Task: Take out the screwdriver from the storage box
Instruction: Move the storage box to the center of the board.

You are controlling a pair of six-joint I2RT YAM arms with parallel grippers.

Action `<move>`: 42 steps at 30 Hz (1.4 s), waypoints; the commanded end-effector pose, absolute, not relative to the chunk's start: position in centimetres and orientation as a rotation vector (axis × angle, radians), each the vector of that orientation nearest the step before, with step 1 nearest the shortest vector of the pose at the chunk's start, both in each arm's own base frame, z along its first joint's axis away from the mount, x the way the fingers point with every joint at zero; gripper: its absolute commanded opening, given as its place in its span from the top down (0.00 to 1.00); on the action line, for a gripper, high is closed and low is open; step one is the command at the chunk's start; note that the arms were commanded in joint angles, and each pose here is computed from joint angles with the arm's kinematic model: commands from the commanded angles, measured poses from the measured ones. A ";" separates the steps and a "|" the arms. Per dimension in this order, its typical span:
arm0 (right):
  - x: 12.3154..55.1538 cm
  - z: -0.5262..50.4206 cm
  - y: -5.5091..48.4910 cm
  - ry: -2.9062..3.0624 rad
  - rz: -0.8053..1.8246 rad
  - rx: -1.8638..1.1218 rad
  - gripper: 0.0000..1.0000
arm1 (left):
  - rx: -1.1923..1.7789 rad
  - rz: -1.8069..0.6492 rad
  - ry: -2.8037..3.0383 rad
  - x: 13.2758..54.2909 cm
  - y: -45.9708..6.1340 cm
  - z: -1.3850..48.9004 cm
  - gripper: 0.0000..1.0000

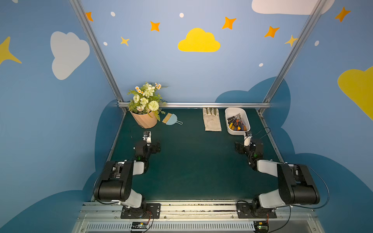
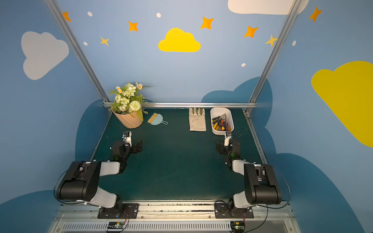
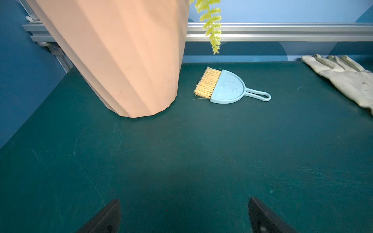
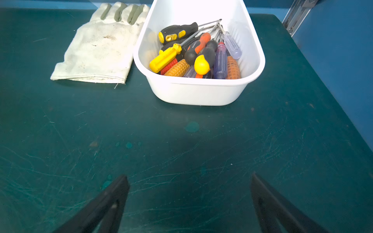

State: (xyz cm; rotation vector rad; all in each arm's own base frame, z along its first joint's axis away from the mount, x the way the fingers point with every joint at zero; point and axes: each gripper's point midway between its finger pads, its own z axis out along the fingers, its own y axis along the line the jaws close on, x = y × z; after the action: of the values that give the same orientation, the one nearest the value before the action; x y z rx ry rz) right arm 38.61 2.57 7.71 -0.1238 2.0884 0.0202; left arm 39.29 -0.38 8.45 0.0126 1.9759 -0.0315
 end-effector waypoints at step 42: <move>39.0 13.0 3.6 2.131 0.090 -0.144 0.16 | 0.050 -0.115 1.917 39.9 -2.6 17.8 0.06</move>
State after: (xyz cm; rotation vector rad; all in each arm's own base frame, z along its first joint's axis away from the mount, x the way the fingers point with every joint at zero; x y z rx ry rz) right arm 39.60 3.02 12.02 -0.1380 2.0846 0.0532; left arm 40.16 -2.29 16.05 0.0712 1.9088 -0.0901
